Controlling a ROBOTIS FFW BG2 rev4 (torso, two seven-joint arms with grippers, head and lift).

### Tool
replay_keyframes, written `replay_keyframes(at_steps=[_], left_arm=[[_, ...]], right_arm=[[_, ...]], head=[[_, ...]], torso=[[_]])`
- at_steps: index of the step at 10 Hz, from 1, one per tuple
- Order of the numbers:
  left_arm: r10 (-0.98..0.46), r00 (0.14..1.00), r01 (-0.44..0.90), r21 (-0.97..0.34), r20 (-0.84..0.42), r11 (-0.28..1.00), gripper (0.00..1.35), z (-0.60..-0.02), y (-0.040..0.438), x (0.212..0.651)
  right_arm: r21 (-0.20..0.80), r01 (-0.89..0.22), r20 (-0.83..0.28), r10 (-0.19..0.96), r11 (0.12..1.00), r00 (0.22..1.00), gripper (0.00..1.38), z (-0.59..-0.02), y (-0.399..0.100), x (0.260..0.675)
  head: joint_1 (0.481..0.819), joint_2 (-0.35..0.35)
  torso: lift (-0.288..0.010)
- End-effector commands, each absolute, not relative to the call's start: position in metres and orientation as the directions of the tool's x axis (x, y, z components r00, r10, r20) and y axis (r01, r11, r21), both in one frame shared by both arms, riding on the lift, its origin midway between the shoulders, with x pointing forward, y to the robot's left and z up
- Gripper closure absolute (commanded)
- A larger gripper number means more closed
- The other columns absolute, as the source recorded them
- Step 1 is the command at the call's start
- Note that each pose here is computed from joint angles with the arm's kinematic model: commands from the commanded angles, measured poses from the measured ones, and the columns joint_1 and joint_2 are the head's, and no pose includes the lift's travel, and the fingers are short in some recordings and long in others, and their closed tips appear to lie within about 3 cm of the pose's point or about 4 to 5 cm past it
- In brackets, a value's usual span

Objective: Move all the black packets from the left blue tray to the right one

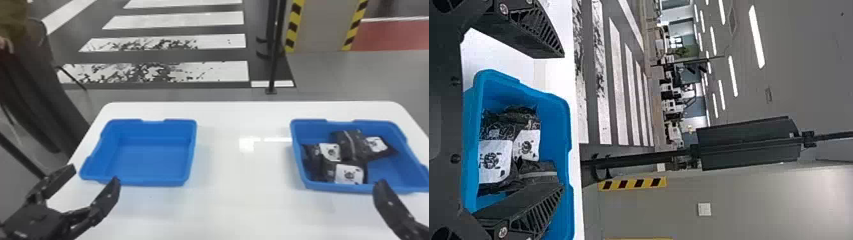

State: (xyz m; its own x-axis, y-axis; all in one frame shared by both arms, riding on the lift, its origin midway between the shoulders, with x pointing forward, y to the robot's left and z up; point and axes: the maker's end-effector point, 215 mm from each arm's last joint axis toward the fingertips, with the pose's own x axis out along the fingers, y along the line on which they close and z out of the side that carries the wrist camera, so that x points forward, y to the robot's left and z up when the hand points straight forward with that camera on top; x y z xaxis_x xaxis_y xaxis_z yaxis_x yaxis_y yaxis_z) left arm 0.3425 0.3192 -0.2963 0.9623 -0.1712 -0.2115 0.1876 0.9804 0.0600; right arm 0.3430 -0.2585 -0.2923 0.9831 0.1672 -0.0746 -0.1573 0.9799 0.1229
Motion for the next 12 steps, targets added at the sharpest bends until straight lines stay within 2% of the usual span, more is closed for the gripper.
replay_keyframes(at_steps=[1,12], left_arm=[[-0.169,0.962,0.185,0.055,-0.215,0.981,0.15,-0.298,0.32,0.342],[-0.172,0.956,0.182,0.021,-0.239,0.983,0.15,-0.308,0.319,0.342]], right_arm=[[0.127,-0.157,-0.075,0.167,0.979,0.983,0.1,-0.293,-0.259,0.343],[0.156,-0.171,-0.071,0.183,0.973,0.98,0.1,-0.295,-0.253,0.345]], head=[[0.695,0.103],[0.695,0.112]], torso=[[-0.14],[-0.14]])
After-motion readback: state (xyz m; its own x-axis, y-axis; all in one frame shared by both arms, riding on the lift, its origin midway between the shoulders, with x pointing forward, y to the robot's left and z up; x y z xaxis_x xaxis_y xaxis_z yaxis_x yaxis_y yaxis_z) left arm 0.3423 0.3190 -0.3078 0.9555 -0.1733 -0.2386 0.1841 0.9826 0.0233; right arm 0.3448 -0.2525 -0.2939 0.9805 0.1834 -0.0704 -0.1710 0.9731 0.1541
